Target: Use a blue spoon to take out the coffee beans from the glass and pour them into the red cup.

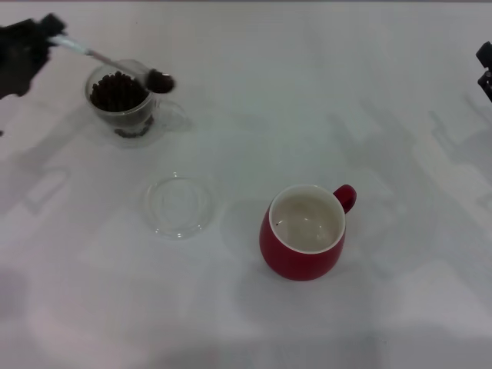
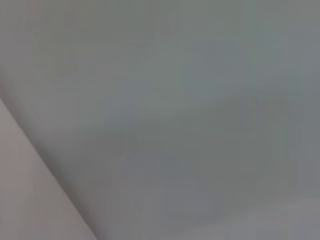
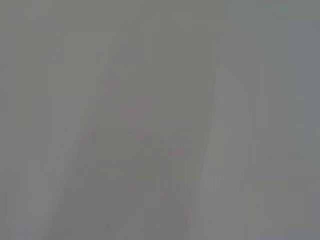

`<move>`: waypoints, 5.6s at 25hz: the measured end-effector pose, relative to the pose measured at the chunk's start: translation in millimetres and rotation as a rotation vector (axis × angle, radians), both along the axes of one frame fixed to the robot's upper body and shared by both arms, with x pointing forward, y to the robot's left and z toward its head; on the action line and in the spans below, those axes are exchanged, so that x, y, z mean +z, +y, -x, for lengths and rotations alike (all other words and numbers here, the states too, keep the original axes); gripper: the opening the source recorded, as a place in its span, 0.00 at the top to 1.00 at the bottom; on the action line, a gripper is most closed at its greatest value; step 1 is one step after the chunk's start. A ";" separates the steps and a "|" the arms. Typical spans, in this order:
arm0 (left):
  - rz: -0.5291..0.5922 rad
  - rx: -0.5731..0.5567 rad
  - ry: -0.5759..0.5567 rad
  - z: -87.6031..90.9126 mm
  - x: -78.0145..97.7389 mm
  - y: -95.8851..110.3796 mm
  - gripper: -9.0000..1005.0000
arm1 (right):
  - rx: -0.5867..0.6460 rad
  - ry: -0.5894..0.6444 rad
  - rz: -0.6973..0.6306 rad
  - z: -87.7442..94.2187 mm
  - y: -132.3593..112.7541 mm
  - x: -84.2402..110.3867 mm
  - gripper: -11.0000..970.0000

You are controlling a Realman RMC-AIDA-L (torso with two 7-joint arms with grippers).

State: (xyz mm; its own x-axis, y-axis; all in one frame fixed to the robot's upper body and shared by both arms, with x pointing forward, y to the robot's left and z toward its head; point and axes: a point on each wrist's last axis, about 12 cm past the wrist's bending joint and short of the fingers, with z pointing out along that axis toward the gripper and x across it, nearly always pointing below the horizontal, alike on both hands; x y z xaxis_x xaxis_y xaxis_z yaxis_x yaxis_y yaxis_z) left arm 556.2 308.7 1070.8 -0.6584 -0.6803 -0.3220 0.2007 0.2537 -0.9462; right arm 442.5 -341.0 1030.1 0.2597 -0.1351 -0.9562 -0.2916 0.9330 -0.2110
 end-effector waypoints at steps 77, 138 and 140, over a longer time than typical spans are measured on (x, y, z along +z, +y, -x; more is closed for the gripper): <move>-0.426 -0.535 -0.374 -47.2 68.8 -65.8 0.86 | 0.019 -0.011 -0.019 4.2 1.1 1.3 0.30; -0.554 -0.256 -0.067 15.1 -25.5 1.1 0.54 | 0.012 -0.029 -0.026 1.3 1.2 4.0 0.30; -0.567 -0.240 -0.107 15.1 -20.5 7.9 0.54 | 0.013 -0.031 -0.027 1.9 1.1 4.1 0.30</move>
